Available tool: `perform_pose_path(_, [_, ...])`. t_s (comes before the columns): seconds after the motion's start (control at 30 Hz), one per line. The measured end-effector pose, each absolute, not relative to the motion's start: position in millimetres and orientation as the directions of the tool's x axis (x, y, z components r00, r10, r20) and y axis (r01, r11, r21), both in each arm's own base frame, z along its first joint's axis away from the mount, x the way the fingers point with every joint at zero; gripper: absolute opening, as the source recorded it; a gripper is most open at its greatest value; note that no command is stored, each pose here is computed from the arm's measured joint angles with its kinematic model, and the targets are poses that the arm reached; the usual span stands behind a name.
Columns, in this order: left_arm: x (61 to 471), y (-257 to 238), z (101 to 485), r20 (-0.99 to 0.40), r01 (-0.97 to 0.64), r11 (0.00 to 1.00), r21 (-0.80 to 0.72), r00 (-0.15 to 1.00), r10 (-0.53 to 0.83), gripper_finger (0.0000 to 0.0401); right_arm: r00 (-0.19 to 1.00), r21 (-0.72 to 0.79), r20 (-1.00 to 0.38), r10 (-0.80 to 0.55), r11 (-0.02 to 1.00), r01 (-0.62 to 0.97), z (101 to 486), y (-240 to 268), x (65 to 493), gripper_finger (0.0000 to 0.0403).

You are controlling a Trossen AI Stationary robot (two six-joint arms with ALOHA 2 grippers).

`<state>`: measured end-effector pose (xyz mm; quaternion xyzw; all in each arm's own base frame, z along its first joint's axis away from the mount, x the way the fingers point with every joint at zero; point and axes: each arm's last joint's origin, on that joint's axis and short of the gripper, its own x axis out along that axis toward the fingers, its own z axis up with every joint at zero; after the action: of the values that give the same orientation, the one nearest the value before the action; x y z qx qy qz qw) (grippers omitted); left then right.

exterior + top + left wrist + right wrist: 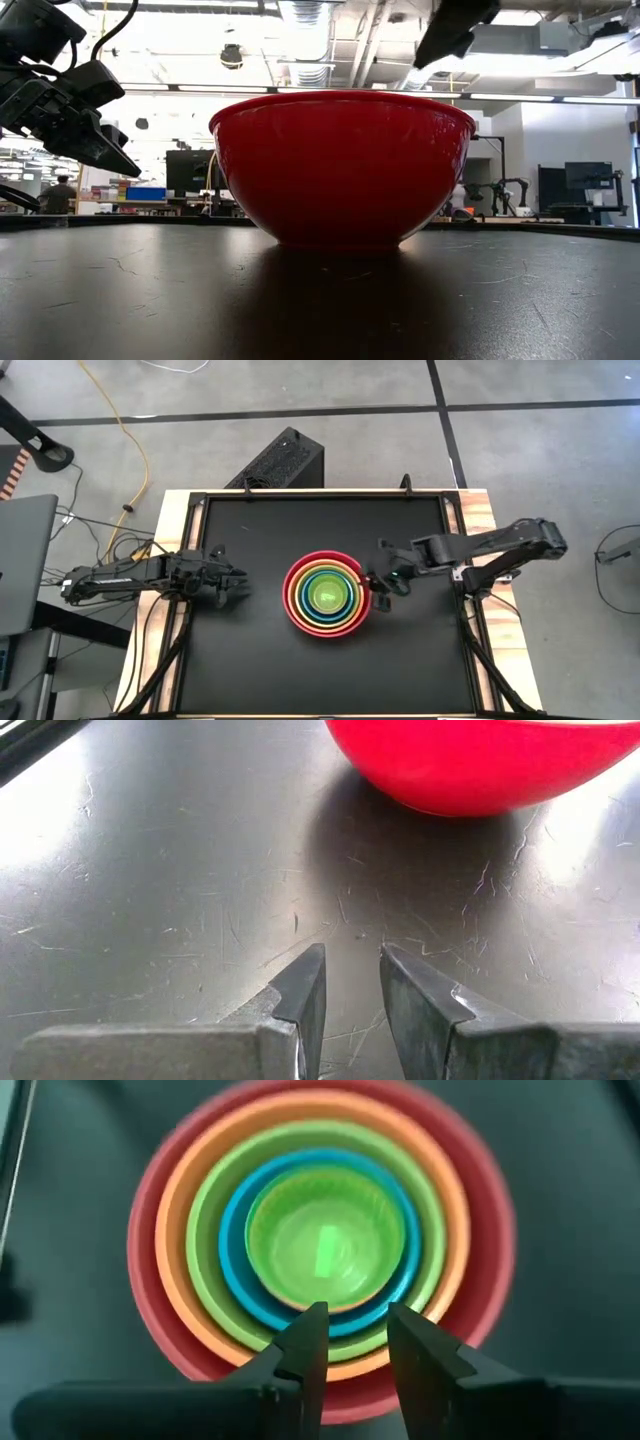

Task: Nest bowls inside each other
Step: Return to Home Position

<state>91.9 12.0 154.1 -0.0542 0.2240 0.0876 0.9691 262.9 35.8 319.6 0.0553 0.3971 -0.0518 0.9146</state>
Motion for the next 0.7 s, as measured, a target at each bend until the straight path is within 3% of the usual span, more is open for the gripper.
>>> perform_pose_path(0.13, [92,12,154,-0.444,-0.194,0.979,-0.066,0.884,0.146,0.0087,0.775,-0.020,-0.625,-0.087,0.995,0.096,319,39,242,0.0119])
perform_pose_path(0.33, [92,12,154,-0.444,-0.194,0.979,-0.066,0.884,0.145,0.0087,0.906,-0.041,-0.412,-0.094,0.996,0.085,285,27,214,0.0119])
perform_pose_path(0.7, [92,12,154,-0.444,-0.194,0.979,-0.066,0.884,0.145,0.0087,0.959,0.023,-0.251,-0.136,0.989,0.146,225,11,180,0.0119])
